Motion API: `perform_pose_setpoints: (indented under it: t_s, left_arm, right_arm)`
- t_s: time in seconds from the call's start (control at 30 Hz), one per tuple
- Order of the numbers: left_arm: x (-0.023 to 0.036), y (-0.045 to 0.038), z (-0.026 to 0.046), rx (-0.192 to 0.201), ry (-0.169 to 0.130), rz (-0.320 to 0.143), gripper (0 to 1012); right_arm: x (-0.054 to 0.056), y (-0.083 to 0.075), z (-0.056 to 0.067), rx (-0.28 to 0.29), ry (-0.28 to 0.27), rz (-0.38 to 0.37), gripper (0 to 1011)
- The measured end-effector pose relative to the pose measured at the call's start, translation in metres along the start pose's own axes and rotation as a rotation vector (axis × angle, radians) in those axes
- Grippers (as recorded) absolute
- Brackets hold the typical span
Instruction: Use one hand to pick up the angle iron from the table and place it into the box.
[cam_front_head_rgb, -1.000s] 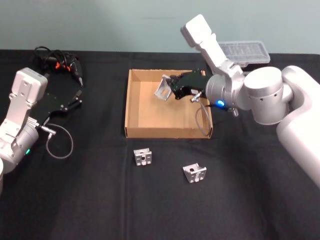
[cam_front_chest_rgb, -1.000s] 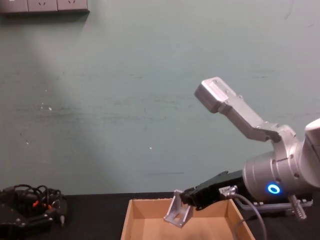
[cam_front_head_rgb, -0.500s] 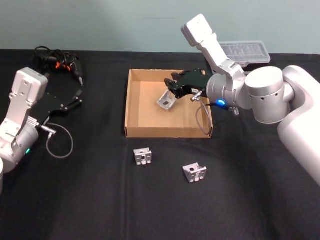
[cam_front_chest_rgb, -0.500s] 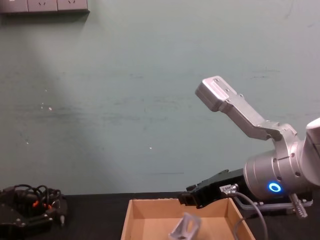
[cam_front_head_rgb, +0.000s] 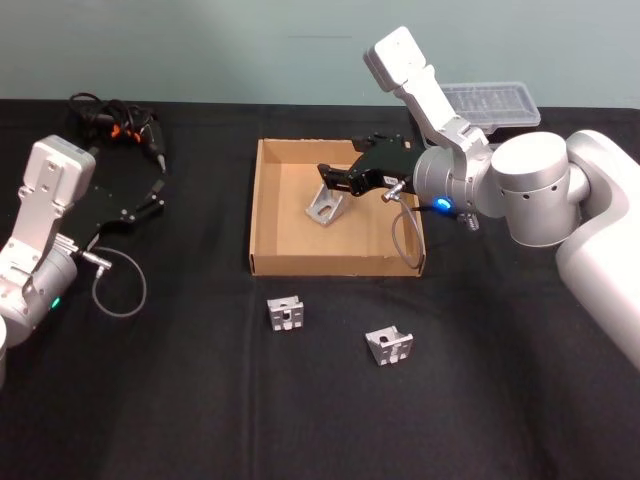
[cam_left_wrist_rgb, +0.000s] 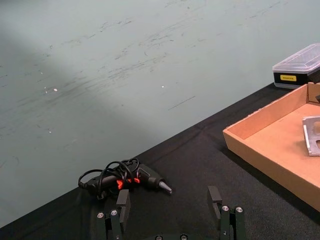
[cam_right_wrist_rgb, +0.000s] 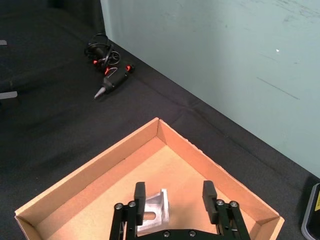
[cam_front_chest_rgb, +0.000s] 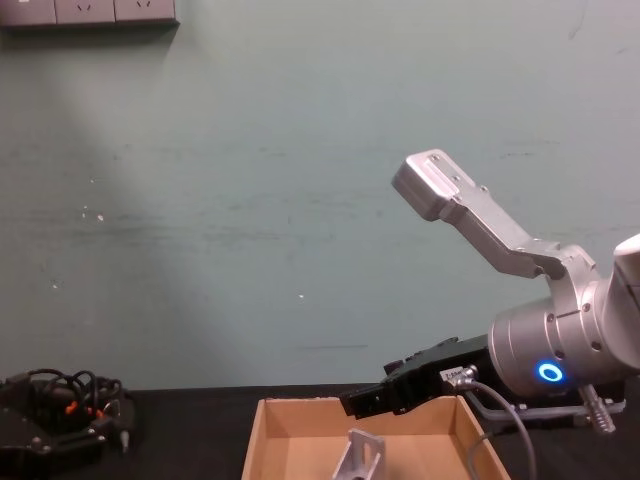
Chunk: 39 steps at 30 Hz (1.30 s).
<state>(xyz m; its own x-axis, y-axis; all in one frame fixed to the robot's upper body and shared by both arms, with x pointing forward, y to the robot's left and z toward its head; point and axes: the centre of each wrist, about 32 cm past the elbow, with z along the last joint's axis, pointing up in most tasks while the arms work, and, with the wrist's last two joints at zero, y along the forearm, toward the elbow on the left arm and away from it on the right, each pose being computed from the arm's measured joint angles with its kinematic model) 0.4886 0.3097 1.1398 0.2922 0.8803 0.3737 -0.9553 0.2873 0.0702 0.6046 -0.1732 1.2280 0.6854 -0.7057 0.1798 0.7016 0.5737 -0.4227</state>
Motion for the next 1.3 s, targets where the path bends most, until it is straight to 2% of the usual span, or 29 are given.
perform_pose_setpoints:
  t_s: [0.07,0.17,0.2,0.3,0.33,0.4,0.5,0.73,0.83,0.87,0.9,1.03,1.17,1.3]
  left_arm:
    - [0.0000,0.0000,0.0000,0.000,0.000,0.000,1011]
    - [0.0000,0.0000,-0.0001,0.000,0.000,0.000,1011]
    - [-0.0001,0.0000,-0.0001,0.000,0.000,0.000,1011]
    - [0.0000,0.0000,-0.0001,0.000,0.000,0.000,1011]
    - [0.0000,0.0000,0.0000,0.000,0.000,0.000,1011]
    - [0.0000,0.0000,-0.0001,0.000,0.000,0.000,1011]
    - [0.0000,0.0000,-0.0001,0.000,0.000,0.000,1011]
    - [0.0000,0.0000,0.0000,0.000,0.000,0.000,1011]
    - [0.0000,0.0000,0.0000,0.000,0.000,0.000,1011]
    - [0.0000,0.0000,0.0000,0.000,0.000,0.000,1011]
    - [0.0000,0.0000,0.0000,0.000,0.000,0.000,1011]
    - [0.0000,0.0000,0.0000,0.000,0.000,0.000,1011]
    - [0.0000,0.0000,0.0000,0.000,0.000,0.000,1011]
    - [0.0000,0.0000,0.0000,0.000,0.000,0.000,1011]
  right_arm:
    - [0.000,0.000,0.000,0.000,0.000,0.000,788]
    - [0.002,-0.007,-0.004,0.024,0.002,-0.007,841]
    - [0.002,-0.013,-0.008,0.046,0.005,-0.011,901]
    - [0.002,-0.026,-0.013,0.084,0.013,-0.011,948]
    - [0.001,-0.035,-0.017,0.103,0.016,-0.002,992]
    - [0.001,-0.044,-0.021,0.124,0.016,0.009,1003]
    - [0.000,-0.067,-0.033,0.159,0.019,0.040,1002]
    - [0.003,-0.103,-0.056,0.212,0.013,0.091,1003]
    - [0.009,-0.124,-0.072,0.235,-0.022,0.141,1003]
    - [0.009,-0.124,-0.072,0.235,-0.022,0.141,1003]
    - [0.013,-0.133,-0.080,0.232,-0.035,0.160,1003]
    - [0.024,-0.151,-0.099,0.217,-0.064,0.197,1004]
    - [0.035,-0.159,-0.110,0.209,-0.076,0.231,1003]
    - [0.055,-0.166,-0.120,0.201,-0.090,0.321,1003]
